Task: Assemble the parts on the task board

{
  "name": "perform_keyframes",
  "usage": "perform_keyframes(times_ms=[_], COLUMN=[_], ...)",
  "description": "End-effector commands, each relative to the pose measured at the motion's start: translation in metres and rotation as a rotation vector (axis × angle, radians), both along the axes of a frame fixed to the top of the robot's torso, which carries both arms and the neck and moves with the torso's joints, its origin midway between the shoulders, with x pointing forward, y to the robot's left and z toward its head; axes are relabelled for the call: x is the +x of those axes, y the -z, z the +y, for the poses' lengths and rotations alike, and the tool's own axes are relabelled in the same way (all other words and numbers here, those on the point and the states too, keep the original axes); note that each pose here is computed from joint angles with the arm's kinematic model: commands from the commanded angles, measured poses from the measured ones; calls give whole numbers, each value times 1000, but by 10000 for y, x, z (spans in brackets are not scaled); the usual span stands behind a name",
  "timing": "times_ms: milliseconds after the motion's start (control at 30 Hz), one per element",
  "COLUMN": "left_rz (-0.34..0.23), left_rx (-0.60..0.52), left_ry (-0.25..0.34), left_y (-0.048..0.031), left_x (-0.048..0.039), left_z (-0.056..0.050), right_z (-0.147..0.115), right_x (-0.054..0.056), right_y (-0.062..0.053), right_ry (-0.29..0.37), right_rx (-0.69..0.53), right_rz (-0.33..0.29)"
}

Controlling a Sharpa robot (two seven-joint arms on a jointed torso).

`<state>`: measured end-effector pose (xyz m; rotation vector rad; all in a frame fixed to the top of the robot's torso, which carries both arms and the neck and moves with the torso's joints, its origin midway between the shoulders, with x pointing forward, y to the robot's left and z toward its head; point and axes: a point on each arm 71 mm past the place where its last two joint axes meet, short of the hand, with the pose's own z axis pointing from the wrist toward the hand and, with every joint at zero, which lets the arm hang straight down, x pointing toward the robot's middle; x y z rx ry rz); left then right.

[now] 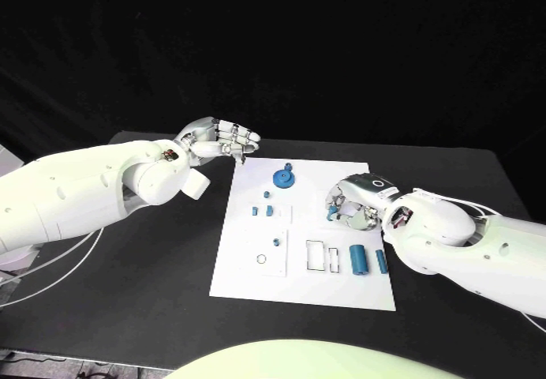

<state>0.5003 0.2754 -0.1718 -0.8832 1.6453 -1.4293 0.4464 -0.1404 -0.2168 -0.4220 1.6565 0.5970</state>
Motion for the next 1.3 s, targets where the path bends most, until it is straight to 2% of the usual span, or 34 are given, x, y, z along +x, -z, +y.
perform_keyframes(times_ms=[33,333,467,567,733,900,1300], left_rz=[4,4,4,5,5,5,8], left_rx=[-11,-10,-12,-12,-14,-17,-17], left_ry=[15,13,16,18,21,24,27], left_y=[-6,-2,-1,0,1,2,3], left_x=[-1,5,8,10,12,15,12], left_z=[-13,-11,-23,-30,-45,-62,-69], right_z=[-46,-27,107,258,532,820,1042], right_x=[-2,-143,-249,-330,-463,-605,-705], right_y=[-98,-349,-427,-443,-397,-297,-5], right_ry=[43,29,-9,-43,-110,-179,-203], right_rx=[61,134,172,198,226,243,220], right_rz=[-39,-34,-26,-16,5,40,127])
